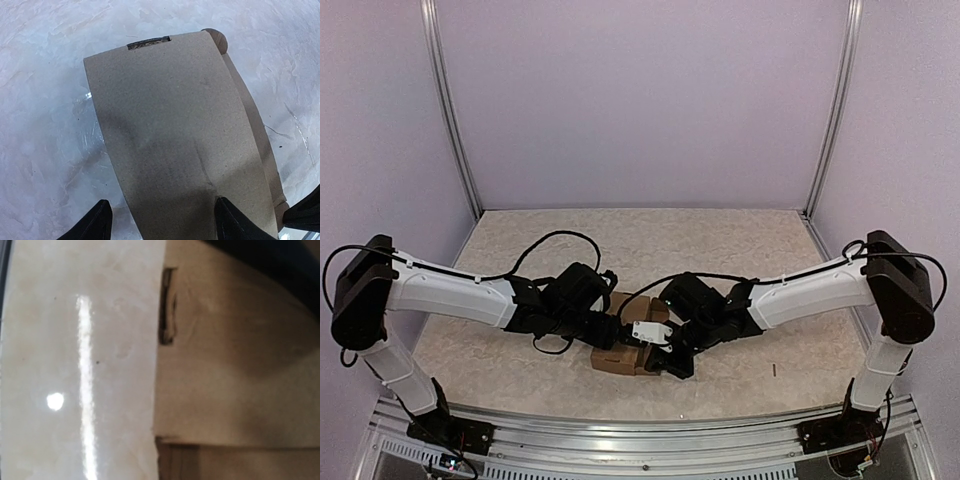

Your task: Fold the paper box

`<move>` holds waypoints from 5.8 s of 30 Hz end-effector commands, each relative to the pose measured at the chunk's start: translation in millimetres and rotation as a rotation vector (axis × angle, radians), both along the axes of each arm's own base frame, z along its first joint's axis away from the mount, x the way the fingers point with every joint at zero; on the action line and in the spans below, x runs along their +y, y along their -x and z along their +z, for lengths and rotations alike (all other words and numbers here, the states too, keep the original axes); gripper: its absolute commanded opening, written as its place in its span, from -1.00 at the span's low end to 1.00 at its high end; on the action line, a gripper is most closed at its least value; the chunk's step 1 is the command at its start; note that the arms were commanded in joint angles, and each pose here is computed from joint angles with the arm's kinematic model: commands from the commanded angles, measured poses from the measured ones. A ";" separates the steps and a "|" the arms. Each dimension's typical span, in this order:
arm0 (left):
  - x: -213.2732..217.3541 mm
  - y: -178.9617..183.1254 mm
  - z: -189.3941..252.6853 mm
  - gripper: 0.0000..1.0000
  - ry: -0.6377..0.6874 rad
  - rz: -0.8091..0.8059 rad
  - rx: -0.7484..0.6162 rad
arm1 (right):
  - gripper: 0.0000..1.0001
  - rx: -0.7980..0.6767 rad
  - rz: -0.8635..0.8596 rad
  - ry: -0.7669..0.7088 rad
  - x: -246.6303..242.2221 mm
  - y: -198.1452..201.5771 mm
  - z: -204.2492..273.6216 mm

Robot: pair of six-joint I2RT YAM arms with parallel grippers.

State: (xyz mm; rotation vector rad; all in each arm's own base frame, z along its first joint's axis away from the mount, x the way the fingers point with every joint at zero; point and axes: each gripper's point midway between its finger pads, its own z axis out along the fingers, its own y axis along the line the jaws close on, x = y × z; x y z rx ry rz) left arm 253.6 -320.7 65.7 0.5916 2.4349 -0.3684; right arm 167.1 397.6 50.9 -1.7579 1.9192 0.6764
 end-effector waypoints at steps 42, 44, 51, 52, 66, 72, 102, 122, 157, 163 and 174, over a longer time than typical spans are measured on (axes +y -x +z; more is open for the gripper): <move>11.6 7.6 -21.2 0.38 -0.065 -0.009 0.051 | -1.00 0.053 -0.020 0.000 17.3 -8.2 3.2; 11.0 8.4 -21.4 0.38 -0.062 -0.006 0.054 | -1.00 0.061 -0.023 -0.003 20.3 -8.7 4.0; 11.9 9.1 -25.0 0.38 -0.066 0.002 0.062 | -1.00 0.076 -0.020 -0.002 23.9 -8.7 4.4; 12.0 8.7 -25.2 0.39 -0.067 0.003 0.061 | -1.00 0.085 -0.011 -0.006 24.5 -6.7 4.3; 10.2 -8.3 58.5 0.59 0.057 0.045 -0.133 | -0.33 -0.067 -0.057 -0.139 -19.7 -57.9 92.4; 8.5 -0.9 31.1 0.61 0.034 0.074 0.009 | -0.25 -0.127 -0.173 -0.200 -43.8 -103.1 122.1; -121.4 -62.9 88.2 0.35 0.134 -0.533 -0.385 | 0.23 -0.282 -0.126 -0.110 -157.5 -142.4 112.3; -0.9 40.4 -23.9 0.37 -0.319 -0.268 -0.136 | -0.11 -0.114 -0.217 -0.018 -71.6 -222.4 27.9; 12.0 -12.8 24.2 0.36 -0.145 -0.022 -0.332 | 0.25 -0.288 -0.118 0.130 -90.2 -153.2 62.4; -1.3 -2.8 34.9 0.40 -0.064 -0.016 -0.312 | 0.41 -0.259 -0.067 0.120 -56.6 -154.8 48.1; -18.7 4.7 0.3 0.38 -0.092 -0.061 -0.229 | 0.41 -0.203 -0.043 0.147 -54.0 -144.9 26.0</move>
